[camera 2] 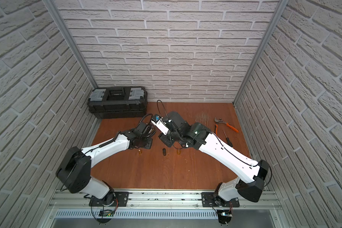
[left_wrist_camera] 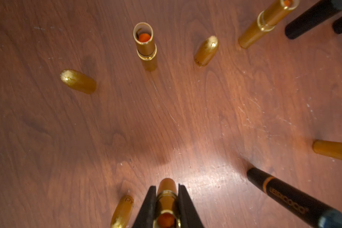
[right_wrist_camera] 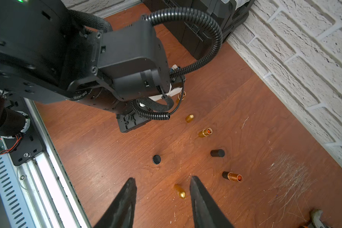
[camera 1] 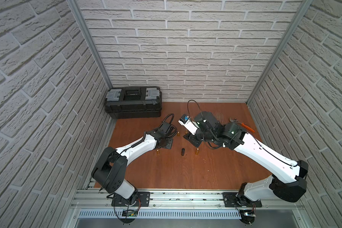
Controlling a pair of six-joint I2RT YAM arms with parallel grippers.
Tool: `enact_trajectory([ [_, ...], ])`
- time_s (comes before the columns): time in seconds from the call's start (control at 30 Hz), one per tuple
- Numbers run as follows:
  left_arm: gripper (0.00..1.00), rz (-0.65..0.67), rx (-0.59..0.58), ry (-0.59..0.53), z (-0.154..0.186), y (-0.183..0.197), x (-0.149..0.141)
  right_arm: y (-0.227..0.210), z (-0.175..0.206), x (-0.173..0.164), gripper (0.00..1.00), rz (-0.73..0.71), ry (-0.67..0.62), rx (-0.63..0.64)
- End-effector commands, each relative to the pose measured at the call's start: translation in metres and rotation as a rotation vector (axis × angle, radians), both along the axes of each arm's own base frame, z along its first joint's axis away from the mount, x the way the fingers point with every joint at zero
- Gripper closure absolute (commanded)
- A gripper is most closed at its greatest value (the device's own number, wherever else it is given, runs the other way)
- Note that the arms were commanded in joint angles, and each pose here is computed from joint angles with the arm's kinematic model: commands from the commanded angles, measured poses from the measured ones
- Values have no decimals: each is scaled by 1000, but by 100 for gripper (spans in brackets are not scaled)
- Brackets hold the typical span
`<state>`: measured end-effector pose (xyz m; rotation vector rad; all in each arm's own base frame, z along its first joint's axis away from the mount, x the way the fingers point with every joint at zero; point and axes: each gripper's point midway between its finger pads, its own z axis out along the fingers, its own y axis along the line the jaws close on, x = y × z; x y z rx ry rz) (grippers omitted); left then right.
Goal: Open the lipstick cap
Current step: Place the lipstick at the center of the board.
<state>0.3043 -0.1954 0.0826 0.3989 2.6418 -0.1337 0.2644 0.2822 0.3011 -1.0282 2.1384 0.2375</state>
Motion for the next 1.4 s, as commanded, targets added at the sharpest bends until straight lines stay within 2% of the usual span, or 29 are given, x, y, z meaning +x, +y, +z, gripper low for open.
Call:
enact_trajectory([
  [0.0, 80, -1, 10, -53, -6, -1, 9, -3, -2, 6, 54, -28, -15, -10],
  [0.63, 80, 6, 7, -77, -25, 3, -13, -2, -22, 9, 57, -50, 6, -28],
  [0.77, 75, 5, 16, -69, -27, 2, -17, -2, -25, 9, 58, -49, 12, -35],
  [0.87, 65, 5, 18, -75, -24, 1, -17, -2, -27, 9, 58, -45, 11, -38],
  [1.07, 56, 8, 26, -99, -7, 0, -11, -2, -30, 9, 58, -47, 20, -42],
  [1.23, 50, 7, 19, -112, 33, 0, -10, -7, -19, 7, 58, -59, -7, -24],
  [1.37, 46, -65, 19, -17, 60, -12, -18, -15, -7, 5, 58, -79, -34, -7],
])
